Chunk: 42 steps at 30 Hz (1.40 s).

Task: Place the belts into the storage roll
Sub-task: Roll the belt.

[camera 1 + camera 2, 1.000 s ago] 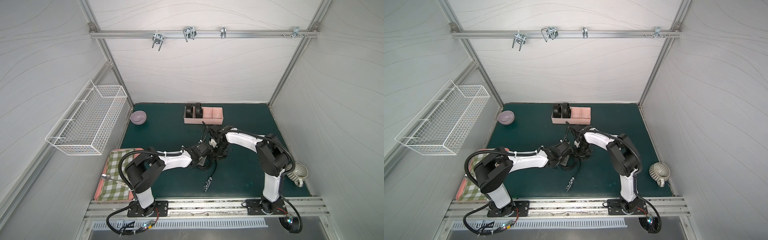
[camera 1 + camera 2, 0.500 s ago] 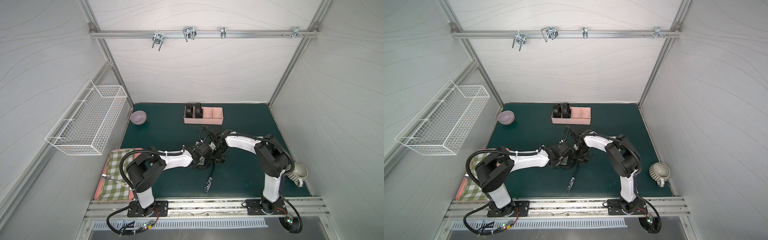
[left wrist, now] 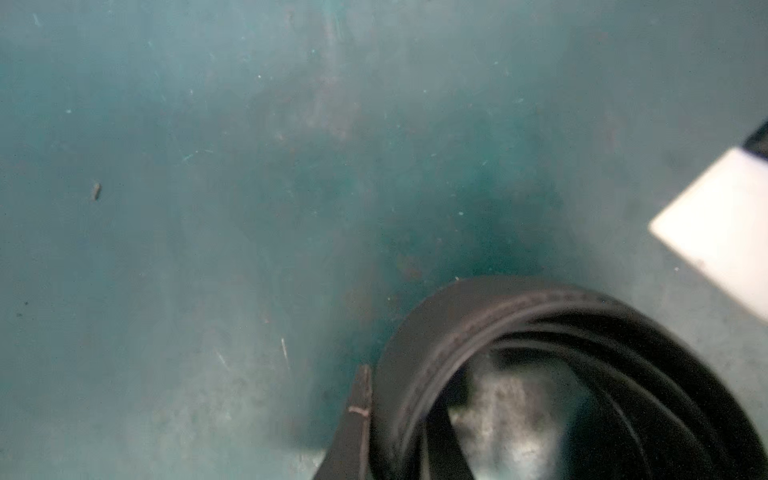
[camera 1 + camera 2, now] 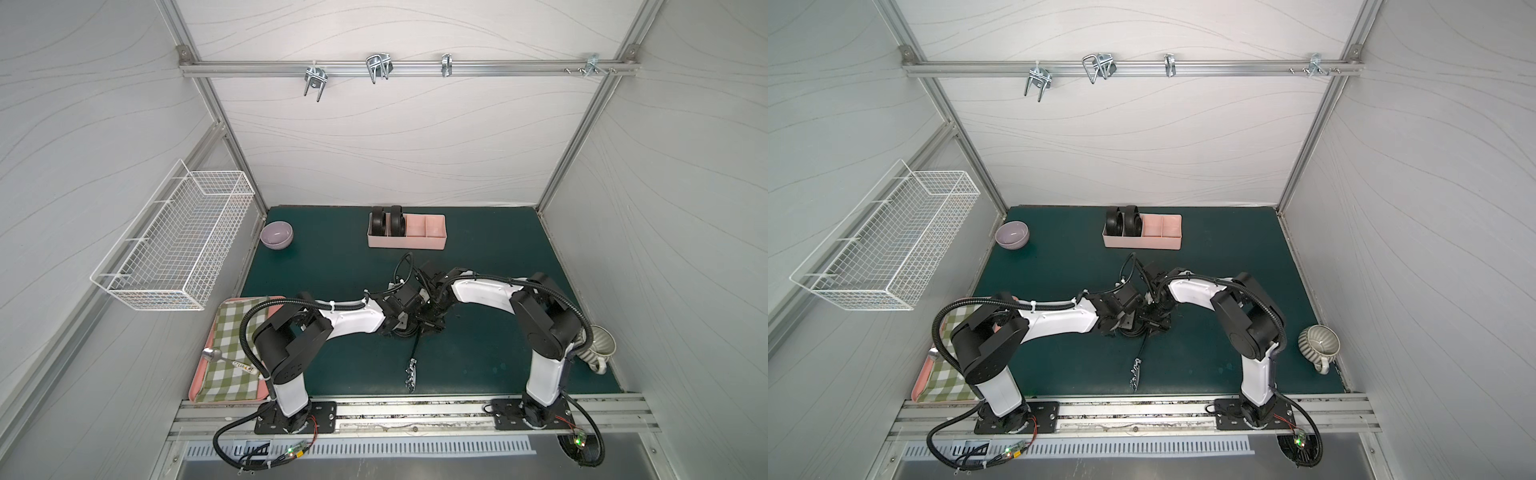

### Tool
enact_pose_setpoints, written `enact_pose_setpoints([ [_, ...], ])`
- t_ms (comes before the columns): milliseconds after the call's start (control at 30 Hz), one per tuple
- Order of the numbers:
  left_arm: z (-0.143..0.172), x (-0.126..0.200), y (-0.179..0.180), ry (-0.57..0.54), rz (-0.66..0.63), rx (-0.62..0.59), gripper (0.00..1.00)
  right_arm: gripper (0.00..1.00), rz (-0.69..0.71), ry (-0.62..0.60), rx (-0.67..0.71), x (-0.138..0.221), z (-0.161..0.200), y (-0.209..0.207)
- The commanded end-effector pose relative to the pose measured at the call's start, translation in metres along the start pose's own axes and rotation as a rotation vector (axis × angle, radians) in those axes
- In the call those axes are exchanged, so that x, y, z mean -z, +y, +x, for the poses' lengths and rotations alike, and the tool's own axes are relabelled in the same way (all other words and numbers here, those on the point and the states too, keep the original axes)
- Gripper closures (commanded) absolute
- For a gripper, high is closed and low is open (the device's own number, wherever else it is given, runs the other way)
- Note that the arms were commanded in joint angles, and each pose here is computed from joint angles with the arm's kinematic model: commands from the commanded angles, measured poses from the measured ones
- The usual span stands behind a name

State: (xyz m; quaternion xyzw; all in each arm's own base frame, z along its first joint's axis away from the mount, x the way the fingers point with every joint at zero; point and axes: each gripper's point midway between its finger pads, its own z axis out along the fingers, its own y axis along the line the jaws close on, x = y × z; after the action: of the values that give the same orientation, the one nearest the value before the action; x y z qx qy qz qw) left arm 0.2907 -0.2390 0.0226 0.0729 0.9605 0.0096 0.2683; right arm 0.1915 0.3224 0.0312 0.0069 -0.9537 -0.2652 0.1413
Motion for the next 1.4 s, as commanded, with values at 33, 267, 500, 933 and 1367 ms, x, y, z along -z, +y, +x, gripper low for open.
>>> enact_pose_setpoints([
  [33, -0.02, 0.004, -0.006, -0.065, 0.036, 0.107, 0.92, 0.6, -0.05, 0.061, -0.051, -0.021, 0.016, 0.007],
  [267, -0.02, 0.015, -0.009, -0.069, 0.096, 0.148, 0.92, 0.92, -0.044, 0.047, -0.055, -0.021, 0.015, 0.004],
  [500, -0.038, 0.064, -0.016, -0.13, 0.25, 0.188, 0.65, 1.0, 0.002, 0.005, 0.009, -0.009, 0.015, 0.001],
  [933, -0.042, 0.208, 0.014, -0.39, 0.604, 0.107, 0.01, 1.0, 0.174, -0.285, 0.504, 0.089, 0.009, 0.0],
  [1367, -0.045, 0.225, -0.044, -0.166, 0.91, -0.089, 0.01, 1.0, 0.486, -0.585, 1.028, 0.182, 0.016, 0.019],
])
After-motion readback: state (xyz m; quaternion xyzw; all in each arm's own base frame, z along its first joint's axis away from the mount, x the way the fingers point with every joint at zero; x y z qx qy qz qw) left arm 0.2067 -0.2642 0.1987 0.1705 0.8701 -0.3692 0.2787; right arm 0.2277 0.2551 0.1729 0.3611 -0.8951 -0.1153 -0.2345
